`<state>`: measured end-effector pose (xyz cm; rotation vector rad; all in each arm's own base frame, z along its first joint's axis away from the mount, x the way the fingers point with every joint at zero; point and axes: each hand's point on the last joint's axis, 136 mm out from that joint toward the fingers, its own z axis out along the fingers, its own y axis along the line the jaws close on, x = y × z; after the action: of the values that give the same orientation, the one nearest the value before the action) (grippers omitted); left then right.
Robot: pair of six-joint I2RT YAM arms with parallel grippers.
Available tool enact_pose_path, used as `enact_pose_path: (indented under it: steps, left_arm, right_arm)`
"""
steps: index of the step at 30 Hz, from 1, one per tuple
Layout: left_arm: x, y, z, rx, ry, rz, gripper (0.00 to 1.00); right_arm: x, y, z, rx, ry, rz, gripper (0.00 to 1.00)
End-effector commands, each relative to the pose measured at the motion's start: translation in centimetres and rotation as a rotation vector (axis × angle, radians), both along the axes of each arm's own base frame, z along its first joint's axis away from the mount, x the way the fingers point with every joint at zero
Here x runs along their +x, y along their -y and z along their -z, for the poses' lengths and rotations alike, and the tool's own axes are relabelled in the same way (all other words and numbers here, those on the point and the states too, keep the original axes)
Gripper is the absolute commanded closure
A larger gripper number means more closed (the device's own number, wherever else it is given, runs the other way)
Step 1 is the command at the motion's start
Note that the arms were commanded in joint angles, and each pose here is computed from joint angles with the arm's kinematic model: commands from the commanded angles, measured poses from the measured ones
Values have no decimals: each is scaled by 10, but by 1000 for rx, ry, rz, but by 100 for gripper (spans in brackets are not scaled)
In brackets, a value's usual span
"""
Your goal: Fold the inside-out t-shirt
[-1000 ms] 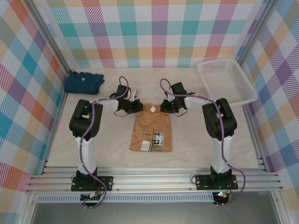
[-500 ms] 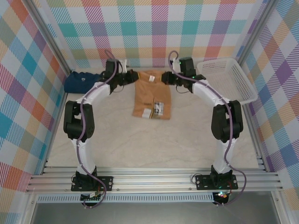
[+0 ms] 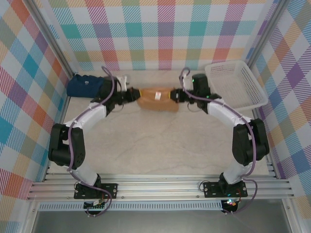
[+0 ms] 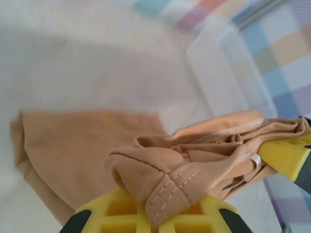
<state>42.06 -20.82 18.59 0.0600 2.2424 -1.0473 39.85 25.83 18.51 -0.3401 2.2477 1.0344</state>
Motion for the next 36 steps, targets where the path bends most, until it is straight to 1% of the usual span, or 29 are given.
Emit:
enact_pose_path:
  steps: [1, 2, 4, 9, 13, 18, 21, 25, 26, 27, 29, 31, 34, 36]
  left_arm:
    - [-39, 13, 3, -11, -11, 40, 100]
    - [-45, 12, 5, 0, -9, 34, 100]
    - [-48, 9, 7, 22, 1, 16, 100]
    - [-34, 4, 40, 108, -55, -12, 100]
    - [-11, 6, 69, 136, -105, -30, 100]
    - [20, 14, 88, 162, -125, -23, 100]
    - [32, 11, 107, 197, -157, -42, 100]
    - [44, 0, 129, 232, -185, -86, 97]
    - [46, -2, 135, 248, -197, -90, 96]
    - [48, -4, 139, 258, -201, -93, 92]
    - [53, -8, 147, 288, -209, -112, 76]
    - [57, -10, 145, 296, -211, -122, 65]
    - [60, -18, 128, 306, -181, -154, 54]
    - [56, -26, 113, 318, -160, -177, 49]
  right_arm:
    - [-35, 0, 6, 22, -41, -1, 100]
    - [-40, 2, 13, 7, -56, 8, 100]
    - [-42, 7, 23, -18, -74, 33, 100]
    - [-22, 19, 56, -161, -125, 102, 100]
    - [-3, 21, 79, -243, -156, 122, 100]
    - [12, 27, 102, -325, -185, 152, 100]
    - [19, 30, 118, -362, -191, 155, 100]
    - [32, 25, 127, -377, -175, 135, 96]
    - [35, 24, 130, -381, -175, 132, 95]
    - [38, 23, 131, -388, -172, 129, 93]
    - [42, 28, 141, -429, -195, 140, 86]
    - [44, 33, 140, -442, -203, 146, 78]
    - [46, 41, 118, -444, -155, 159, 66]
    - [42, 48, 101, -459, -123, 171, 62]
